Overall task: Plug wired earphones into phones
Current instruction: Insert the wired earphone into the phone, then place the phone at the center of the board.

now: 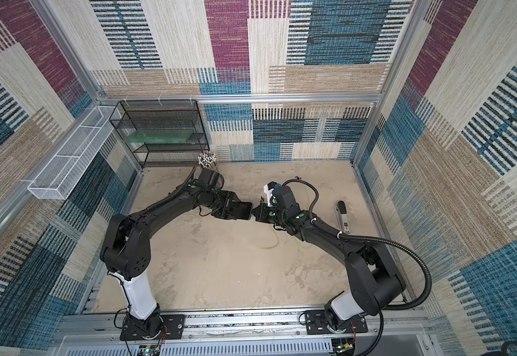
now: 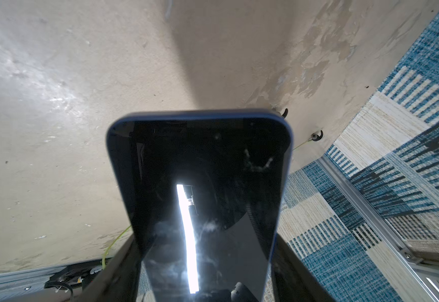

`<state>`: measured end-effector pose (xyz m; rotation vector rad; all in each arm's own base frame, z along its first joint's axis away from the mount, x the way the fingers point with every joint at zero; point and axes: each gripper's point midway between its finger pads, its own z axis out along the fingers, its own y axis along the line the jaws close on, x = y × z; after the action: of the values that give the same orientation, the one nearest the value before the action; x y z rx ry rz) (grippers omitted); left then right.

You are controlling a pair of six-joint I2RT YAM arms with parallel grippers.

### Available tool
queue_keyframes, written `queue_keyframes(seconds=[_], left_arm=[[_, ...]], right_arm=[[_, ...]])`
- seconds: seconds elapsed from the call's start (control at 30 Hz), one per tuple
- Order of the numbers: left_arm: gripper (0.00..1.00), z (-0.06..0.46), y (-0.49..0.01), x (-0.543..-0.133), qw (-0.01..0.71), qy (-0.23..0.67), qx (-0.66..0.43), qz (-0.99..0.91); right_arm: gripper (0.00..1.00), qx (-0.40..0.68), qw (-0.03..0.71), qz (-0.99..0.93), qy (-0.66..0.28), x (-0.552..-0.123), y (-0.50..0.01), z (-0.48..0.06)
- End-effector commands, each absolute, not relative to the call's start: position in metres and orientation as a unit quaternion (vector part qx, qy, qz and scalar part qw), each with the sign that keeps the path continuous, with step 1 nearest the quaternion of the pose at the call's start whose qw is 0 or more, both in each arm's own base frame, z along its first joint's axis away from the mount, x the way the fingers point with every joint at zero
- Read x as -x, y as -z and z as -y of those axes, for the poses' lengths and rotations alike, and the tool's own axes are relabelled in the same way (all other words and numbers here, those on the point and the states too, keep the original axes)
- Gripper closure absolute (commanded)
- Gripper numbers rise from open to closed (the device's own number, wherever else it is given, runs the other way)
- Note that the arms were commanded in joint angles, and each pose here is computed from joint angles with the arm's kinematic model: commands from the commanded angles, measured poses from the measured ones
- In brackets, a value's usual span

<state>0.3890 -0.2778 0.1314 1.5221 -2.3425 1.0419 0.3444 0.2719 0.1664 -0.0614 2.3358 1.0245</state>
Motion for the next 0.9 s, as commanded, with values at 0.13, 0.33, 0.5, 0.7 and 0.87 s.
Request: queue_keyframes(seconds=[0.13, 0.33, 0.5, 0.7, 0.87], left_arm=[[0.74, 0.306, -0.161, -0.375, 0.136, -0.4, -0.446, 0.789], [0.73, 0.304, -0.16, -0.377, 0.133, -0.397, -0.45, 0.789], [0.73, 0.294, -0.154, -0.381, 0.123, -0.382, -0.452, 0.796], [0.74, 0.263, -0.143, -0.39, 0.075, -0.313, -0.418, 0.85], [0.74, 0.24, -0.129, -0.39, 0.06, -0.248, -0.363, 0.896]], right_arm=[[0.84, 0.039, 0.303, -0.87, -0.387, -0.35, -0.178, -0.275], [0.53, 0.037, 0.305, -0.872, -0.381, -0.348, -0.187, -0.266], [0.41, 0.031, 0.3, -0.884, -0.357, -0.346, -0.194, -0.245], [0.32, 0.007, 0.291, -0.911, -0.291, -0.344, -0.183, -0.191], [0.31, -0.018, 0.31, -0.913, -0.265, -0.349, -0.185, -0.161]])
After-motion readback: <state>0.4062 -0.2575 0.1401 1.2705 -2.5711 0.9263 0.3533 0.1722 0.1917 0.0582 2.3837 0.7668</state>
